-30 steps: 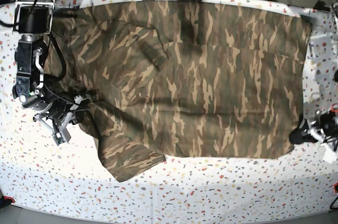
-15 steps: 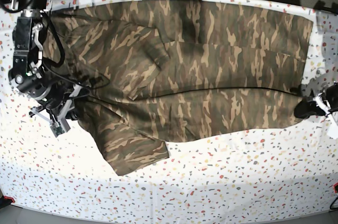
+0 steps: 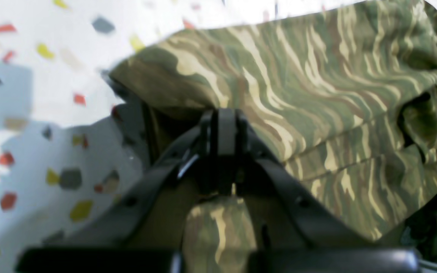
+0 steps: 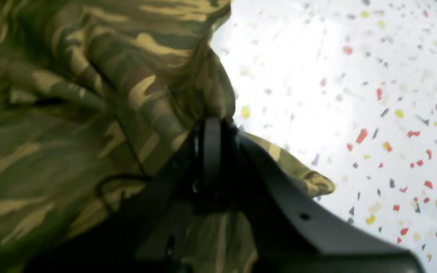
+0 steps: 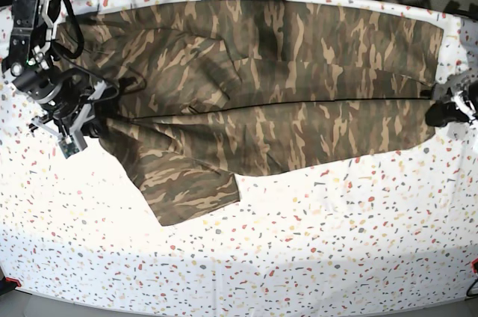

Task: Fold the T-shirt properly
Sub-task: 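Carry the hem with both grippers toward the collar, folding the shirt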

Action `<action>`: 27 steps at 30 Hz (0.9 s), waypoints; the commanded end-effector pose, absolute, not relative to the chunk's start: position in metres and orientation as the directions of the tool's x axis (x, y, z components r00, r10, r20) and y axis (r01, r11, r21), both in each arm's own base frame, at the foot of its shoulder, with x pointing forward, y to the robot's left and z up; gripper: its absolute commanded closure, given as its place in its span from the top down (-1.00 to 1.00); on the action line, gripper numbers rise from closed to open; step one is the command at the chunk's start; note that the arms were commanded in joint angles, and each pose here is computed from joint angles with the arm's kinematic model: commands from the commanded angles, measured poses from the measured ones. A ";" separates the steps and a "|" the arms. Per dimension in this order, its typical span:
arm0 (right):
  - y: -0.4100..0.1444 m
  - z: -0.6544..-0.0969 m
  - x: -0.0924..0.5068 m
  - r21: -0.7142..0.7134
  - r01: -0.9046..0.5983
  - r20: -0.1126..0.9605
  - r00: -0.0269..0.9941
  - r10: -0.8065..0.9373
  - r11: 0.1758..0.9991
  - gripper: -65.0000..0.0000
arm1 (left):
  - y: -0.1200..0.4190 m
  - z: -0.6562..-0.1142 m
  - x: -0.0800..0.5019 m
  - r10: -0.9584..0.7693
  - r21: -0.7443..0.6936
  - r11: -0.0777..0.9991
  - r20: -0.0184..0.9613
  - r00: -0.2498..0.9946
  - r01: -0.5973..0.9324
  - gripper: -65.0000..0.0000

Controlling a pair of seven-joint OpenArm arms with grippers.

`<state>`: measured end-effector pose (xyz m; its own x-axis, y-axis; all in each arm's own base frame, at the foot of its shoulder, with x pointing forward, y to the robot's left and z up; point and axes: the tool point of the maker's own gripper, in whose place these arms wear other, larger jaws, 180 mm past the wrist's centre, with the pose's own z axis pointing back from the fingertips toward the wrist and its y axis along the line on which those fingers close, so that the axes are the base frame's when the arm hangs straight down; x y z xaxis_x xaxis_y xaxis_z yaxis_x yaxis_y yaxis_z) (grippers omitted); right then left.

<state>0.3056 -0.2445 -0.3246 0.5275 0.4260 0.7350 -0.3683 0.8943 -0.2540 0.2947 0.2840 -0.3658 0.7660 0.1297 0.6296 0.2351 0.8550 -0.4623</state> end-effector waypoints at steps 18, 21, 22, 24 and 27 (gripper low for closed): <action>-0.255 -0.320 0.303 -0.286 -0.353 0.691 0.568 0.447 0.891 -0.02 | 0.287 -0.352 0.303 0.173 -0.467 0.850 0.685 0.707 0.245 -0.13; -0.259 -0.303 0.319 -0.291 -0.294 0.739 0.535 0.409 0.911 -0.03 | 0.291 -0.344 0.312 0.197 -0.453 0.857 0.728 0.657 0.244 -0.13; -0.259 -0.292 0.329 -0.292 -0.266 0.772 0.501 0.391 0.919 -0.03 | 0.293 -0.340 0.317 0.204 -0.440 0.864 0.750 0.630 0.245 -0.13; -0.256 -0.267 0.352 -0.272 -0.222 0.848 0.405 0.342 0.936 -0.03 | 0.295 -0.334 0.326 0.203 -0.414 0.876 0.783 0.587 0.248 -0.13; -0.260 -0.254 0.389 -0.173 -0.175 0.901 0.368 0.227 0.969 -0.03 | 0.284 -0.335 0.336 0.198 -0.405 0.876 0.796 0.572 0.262 -0.13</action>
